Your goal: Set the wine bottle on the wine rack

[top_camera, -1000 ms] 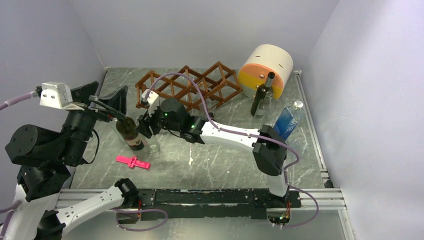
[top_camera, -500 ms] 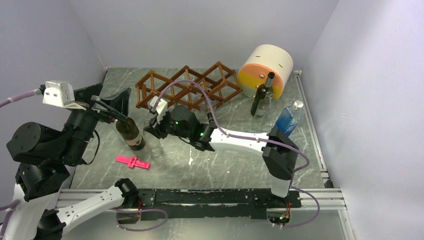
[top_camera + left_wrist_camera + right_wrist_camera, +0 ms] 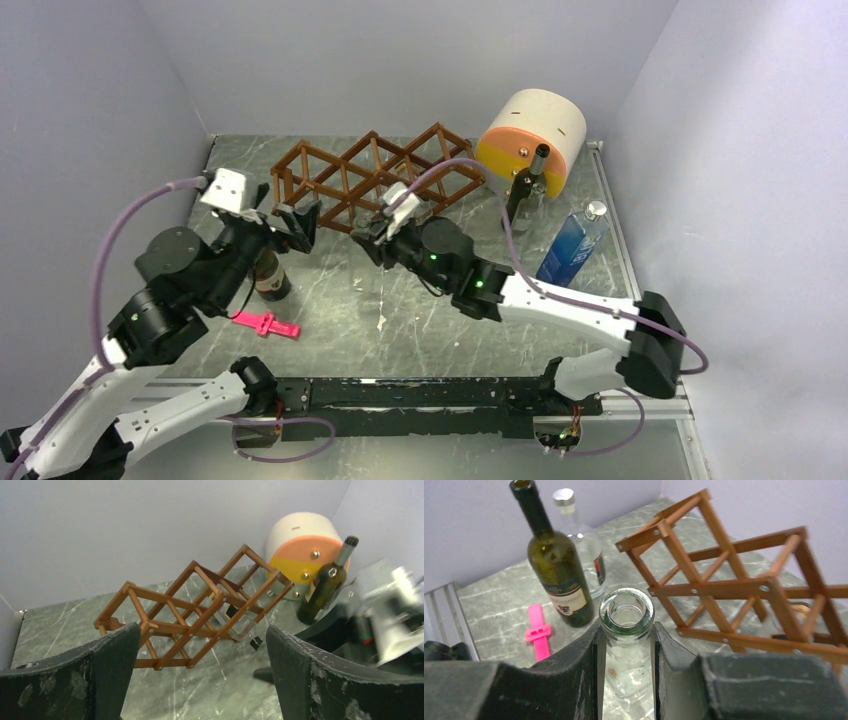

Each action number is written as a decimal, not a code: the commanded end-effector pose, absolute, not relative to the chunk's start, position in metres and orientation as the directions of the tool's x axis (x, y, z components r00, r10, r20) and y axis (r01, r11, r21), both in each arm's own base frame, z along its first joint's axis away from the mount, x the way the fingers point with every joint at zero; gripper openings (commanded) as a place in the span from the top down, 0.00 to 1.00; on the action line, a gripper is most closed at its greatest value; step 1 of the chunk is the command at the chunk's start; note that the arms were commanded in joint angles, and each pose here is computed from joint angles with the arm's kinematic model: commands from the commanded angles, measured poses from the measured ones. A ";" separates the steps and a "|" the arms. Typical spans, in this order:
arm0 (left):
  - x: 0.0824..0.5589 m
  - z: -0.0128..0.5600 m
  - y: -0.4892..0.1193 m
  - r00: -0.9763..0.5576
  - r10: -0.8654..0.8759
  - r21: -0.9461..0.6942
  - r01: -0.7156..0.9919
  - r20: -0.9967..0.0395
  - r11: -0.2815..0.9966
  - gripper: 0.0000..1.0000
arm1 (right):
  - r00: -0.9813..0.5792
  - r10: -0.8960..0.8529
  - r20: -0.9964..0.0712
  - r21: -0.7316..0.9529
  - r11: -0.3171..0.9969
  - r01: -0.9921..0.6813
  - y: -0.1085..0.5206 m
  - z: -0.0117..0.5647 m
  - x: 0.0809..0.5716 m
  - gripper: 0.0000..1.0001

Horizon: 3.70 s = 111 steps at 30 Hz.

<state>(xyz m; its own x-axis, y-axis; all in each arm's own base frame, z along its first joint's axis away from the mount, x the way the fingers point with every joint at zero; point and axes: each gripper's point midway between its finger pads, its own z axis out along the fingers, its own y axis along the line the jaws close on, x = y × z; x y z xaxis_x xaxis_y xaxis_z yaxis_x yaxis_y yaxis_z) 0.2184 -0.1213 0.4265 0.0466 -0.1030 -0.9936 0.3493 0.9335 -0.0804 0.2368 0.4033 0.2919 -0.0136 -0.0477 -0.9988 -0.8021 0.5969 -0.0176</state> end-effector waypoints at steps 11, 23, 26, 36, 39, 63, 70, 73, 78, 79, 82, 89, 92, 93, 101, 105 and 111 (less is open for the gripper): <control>0.232 0.314 -0.215 0.046 0.021 0.046 0.638 -0.999 0.769 0.01 | -0.001 0.163 -0.987 0.134 0.811 -0.570 0.298 0.352 0.241 1.00; 0.201 0.239 -0.281 -0.119 -0.037 -0.121 0.859 -0.992 0.498 0.01 | -0.047 0.216 -0.975 0.203 0.789 -0.580 0.282 0.360 0.228 1.00; 0.204 0.231 -0.287 -0.132 -0.093 -0.161 0.855 -0.987 0.492 0.01 | -0.067 0.239 -0.969 0.232 0.779 -0.583 0.281 0.361 0.225 1.00; 0.227 0.216 -0.309 -0.079 -0.129 -0.134 0.852 -0.989 0.506 0.06 | -0.121 0.343 -0.932 0.359 0.818 -0.449 0.277 0.361 0.242 1.00; 0.236 0.221 -0.306 0.052 -0.141 -0.037 0.825 -0.989 0.563 0.09 | -0.138 0.370 -0.919 0.395 0.839 -0.375 0.276 0.359 0.252 1.00; 0.251 0.222 -0.291 0.327 0.062 0.287 0.703 -0.943 0.651 0.93 | -0.245 0.330 -0.911 0.402 0.842 -0.359 0.282 0.356 0.252 0.83; 0.254 0.246 -0.285 0.477 0.152 0.456 0.623 -0.865 0.636 0.93 | -0.324 0.249 -0.913 0.365 0.854 -0.370 0.262 0.348 0.238 0.12; 0.247 0.256 -0.292 0.560 0.207 0.567 0.609 -0.803 0.554 0.93 | -0.332 0.199 -0.922 0.330 0.852 -0.406 0.250 0.363 0.231 0.12; 0.252 0.259 -0.310 0.650 0.350 0.736 0.562 -0.675 0.376 0.93 | -0.315 0.061 -0.947 0.230 0.813 -0.535 0.245 0.384 0.210 0.12; 0.255 0.257 -0.311 0.654 0.379 0.755 0.549 -0.655 0.358 0.93 | -0.316 0.026 -0.948 0.201 0.821 -0.535 0.241 0.383 0.210 0.12; 0.256 0.263 -0.313 0.692 0.396 0.797 0.506 -0.603 0.330 0.93 | -0.324 -0.051 -0.945 0.130 0.849 -0.512 0.228 0.379 0.210 0.12; 0.249 0.272 -0.311 0.777 0.401 0.874 0.409 -0.485 0.264 0.93 | -0.374 -0.179 -0.910 0.079 0.810 -0.581 0.230 0.360 0.197 0.11; 0.246 0.275 -0.309 0.796 0.395 0.887 0.384 -0.458 0.255 0.93 | -0.401 -0.224 -0.888 0.074 0.791 -0.607 0.238 0.344 0.193 0.11; 0.245 0.274 -0.309 0.798 0.396 0.889 0.385 -0.455 0.246 0.93 | -0.407 -0.240 -0.881 0.070 0.785 -0.615 0.241 0.339 0.193 0.12; 0.228 0.278 -0.308 0.827 0.375 0.907 0.362 -0.419 0.215 0.93 | -0.439 -0.319 -0.840 0.060 0.749 -0.660 0.269 0.304 0.199 0.19; 0.224 0.277 -0.306 0.834 0.379 0.915 0.348 -0.402 0.206 0.93 | -0.451 -0.358 -0.818 0.056 0.730 -0.681 0.277 0.290 0.198 0.22; 0.223 0.279 -0.303 0.839 0.384 0.922 0.331 -0.386 0.202 0.93 | -0.454 -0.389 -0.801 0.055 0.709 -0.703 0.277 0.280 0.193 0.28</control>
<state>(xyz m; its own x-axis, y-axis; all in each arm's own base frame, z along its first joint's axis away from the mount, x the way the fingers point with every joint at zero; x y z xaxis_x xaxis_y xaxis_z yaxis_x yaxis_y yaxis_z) 0.2288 -0.3038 0.2478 0.7933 0.4307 -0.4302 0.4089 0.1466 0.9007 0.1967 0.2747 0.2801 -0.4698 -0.3776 -0.7980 -0.6738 0.7373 0.0478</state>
